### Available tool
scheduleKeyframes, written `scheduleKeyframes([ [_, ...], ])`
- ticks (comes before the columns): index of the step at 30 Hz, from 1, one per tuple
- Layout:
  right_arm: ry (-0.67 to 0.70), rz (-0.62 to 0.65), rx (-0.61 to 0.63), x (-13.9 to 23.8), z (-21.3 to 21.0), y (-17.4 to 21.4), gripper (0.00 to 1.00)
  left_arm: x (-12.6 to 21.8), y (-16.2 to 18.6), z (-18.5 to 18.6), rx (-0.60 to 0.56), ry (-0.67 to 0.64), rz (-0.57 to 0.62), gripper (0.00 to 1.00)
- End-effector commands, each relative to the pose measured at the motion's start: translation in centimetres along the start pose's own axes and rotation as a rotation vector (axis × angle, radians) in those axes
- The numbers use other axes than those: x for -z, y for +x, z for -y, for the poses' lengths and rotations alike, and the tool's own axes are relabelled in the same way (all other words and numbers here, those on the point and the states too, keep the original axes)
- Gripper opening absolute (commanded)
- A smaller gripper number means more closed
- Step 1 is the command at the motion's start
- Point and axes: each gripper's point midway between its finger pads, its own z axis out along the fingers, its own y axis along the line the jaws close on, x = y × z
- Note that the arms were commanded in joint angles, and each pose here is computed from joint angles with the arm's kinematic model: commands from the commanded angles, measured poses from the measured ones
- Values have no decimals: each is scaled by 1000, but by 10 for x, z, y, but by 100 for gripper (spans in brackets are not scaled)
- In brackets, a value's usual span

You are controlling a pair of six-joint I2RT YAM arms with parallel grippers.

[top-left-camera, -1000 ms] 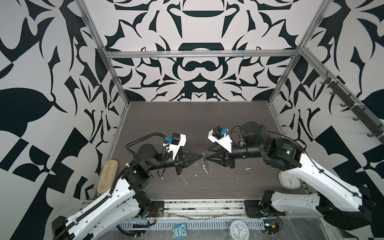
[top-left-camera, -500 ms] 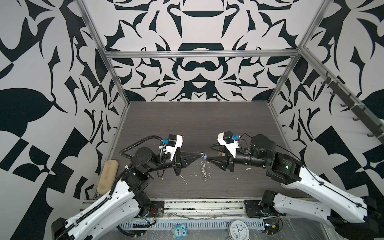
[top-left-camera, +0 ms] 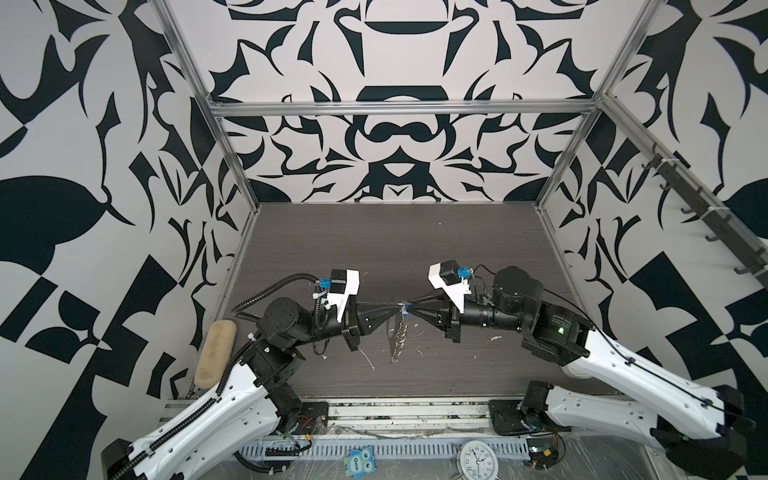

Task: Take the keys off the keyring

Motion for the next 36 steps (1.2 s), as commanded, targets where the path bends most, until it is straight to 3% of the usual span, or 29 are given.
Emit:
scheduleKeyframes([
  [1,-24,50,21,1,-6,-15,3,4,-15,3,-26,-6,69,0],
  [2,-24,50,22,1,-6,-16,0,4,-16,2,-24,-15,80,0],
  [12,6,-14,15,-9,-2,0,0,13,-28,-8,-32,-80,198,0],
  [20,10,-98,55,-33,-8,22,0,11,-34,-3,-12,-21,264,0],
  [32,34,-130,44,-38,-4,34,0,6,-26,-2,31,15,236,0],
  [33,34,-128,43,-36,-5,33,3,6,-24,-3,30,9,224,0],
  [36,28,-117,45,-26,-10,28,30,8,-22,-1,13,0,200,0],
])
